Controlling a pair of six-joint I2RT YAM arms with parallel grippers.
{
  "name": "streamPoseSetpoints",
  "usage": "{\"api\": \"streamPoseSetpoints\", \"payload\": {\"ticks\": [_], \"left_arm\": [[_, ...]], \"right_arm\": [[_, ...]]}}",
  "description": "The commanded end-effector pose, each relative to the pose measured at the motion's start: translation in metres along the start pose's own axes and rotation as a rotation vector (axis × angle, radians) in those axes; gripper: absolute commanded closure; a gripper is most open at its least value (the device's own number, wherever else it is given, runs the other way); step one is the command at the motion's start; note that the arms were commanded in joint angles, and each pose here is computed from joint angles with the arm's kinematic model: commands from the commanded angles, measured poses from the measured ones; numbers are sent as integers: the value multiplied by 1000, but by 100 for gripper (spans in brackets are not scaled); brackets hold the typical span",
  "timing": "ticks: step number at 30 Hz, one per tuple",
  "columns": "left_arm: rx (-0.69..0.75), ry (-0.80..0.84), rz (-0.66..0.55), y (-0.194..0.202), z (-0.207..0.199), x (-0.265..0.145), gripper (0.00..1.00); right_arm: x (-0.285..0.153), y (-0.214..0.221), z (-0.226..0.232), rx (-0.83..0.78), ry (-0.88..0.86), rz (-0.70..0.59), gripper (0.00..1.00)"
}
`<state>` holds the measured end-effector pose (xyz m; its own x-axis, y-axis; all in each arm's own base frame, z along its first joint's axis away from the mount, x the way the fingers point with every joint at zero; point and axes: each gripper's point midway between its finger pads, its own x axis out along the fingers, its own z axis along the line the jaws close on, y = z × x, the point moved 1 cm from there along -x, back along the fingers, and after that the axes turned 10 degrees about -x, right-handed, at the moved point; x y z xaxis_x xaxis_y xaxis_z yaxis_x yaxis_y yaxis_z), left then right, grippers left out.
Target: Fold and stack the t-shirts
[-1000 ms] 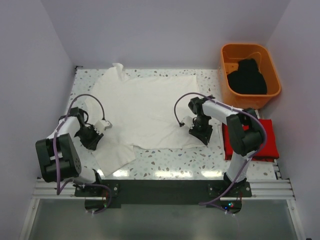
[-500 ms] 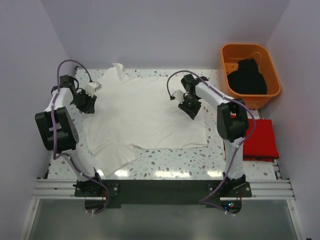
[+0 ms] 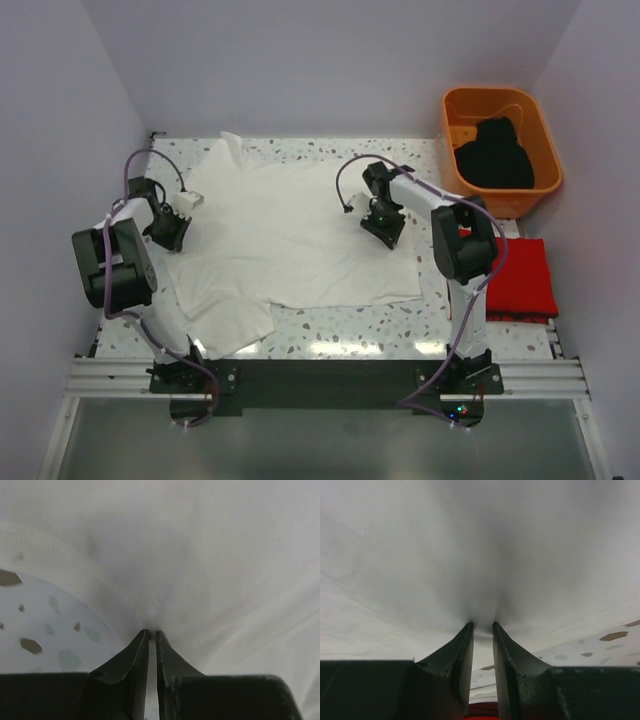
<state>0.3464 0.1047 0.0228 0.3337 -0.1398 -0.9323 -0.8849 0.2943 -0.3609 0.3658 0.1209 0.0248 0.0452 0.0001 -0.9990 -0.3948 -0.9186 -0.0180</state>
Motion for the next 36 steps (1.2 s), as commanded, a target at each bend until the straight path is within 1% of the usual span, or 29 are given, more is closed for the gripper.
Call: {"api": "streamPoseSetpoints", "payload": {"ticks": [1,2,4,5,6,7,8,9,10,11,12,13,14,15,16,17,18,19,20,21,23,24,25,26,27,28,31,35,36], "left_arm": [[-18,59,218,83,-29,-13,85],[-23,92,254,101,-44,-14,85],[-8,92,245,108,-52,-27,86],[-13,108,254,113,-58,-31,86],[-13,110,220,106,-58,-40,85],[-21,157,175,97,-64,-45,80],[-21,142,108,72,-55,-54,76],[-21,164,59,55,-53,-59,71],[-33,242,-25,32,-61,-66,60],[-20,231,-117,-6,-46,-77,56],[-25,241,-179,-29,-40,-83,53],[-45,284,-278,-59,-40,-90,49],[-23,259,-372,-96,-26,-106,48],[-46,282,-392,-113,-19,-95,47],[-58,298,-450,-141,-19,-95,46],[-56,291,-484,-167,-7,-88,46],[-90,302,-500,-184,-9,-82,46],[-79,284,-553,-205,-1,-78,46],[-63,267,-604,-229,7,-84,45],[-111,292,-583,-235,8,-58,45],[-124,255,-632,-263,27,-41,44],[-134,258,-649,-270,30,-37,43],[-154,251,-692,-282,37,-36,41],[-168,252,-701,-285,41,-25,40],[-173,249,-717,-289,43,-23,39],[-171,237,-746,-296,46,-22,37],[-168,204,-751,-301,50,-5,34],[-160,199,-731,-303,51,15,32],[-158,205,-716,-301,48,26,32]], "right_arm": [[0,27,49,-38,-120,63,75],[1,42,69,-49,-175,94,75],[-5,44,97,-76,-247,74,75],[-16,49,110,-82,-281,67,75],[-21,48,116,-80,-306,52,75],[-28,43,121,-60,-347,6,74],[-39,33,113,-52,-330,-36,74],[-45,26,105,-34,-314,-68,73],[-50,21,89,21,-294,-104,72],[-57,3,63,43,-247,-161,72],[-62,-5,46,73,-221,-195,71],[-65,-5,22,153,-197,-222,71],[-84,-22,-8,177,-136,-302,70],[-75,-25,-26,210,-128,-300,70],[-75,-25,-47,250,-92,-313,69],[-88,-33,-75,253,5,-346,68],[-77,-33,-91,269,31,-331,67],[-82,-37,-109,274,84,-360,66],[-82,-42,-124,276,133,-383,65],[-73,-38,-137,291,170,-362,63],[-74,-41,-161,307,258,-381,60],[-74,-41,-169,317,285,-384,56],[-70,-39,-177,341,299,-394,54],[-70,-42,-188,353,335,-426,52],[-70,-44,-193,362,347,-440,47],[-62,-45,-196,376,344,-445,45],[-59,-55,-203,372,339,-481,43],[-39,-54,-203,328,316,-449,37],[-35,-53,-202,315,310,-439,36]]}}
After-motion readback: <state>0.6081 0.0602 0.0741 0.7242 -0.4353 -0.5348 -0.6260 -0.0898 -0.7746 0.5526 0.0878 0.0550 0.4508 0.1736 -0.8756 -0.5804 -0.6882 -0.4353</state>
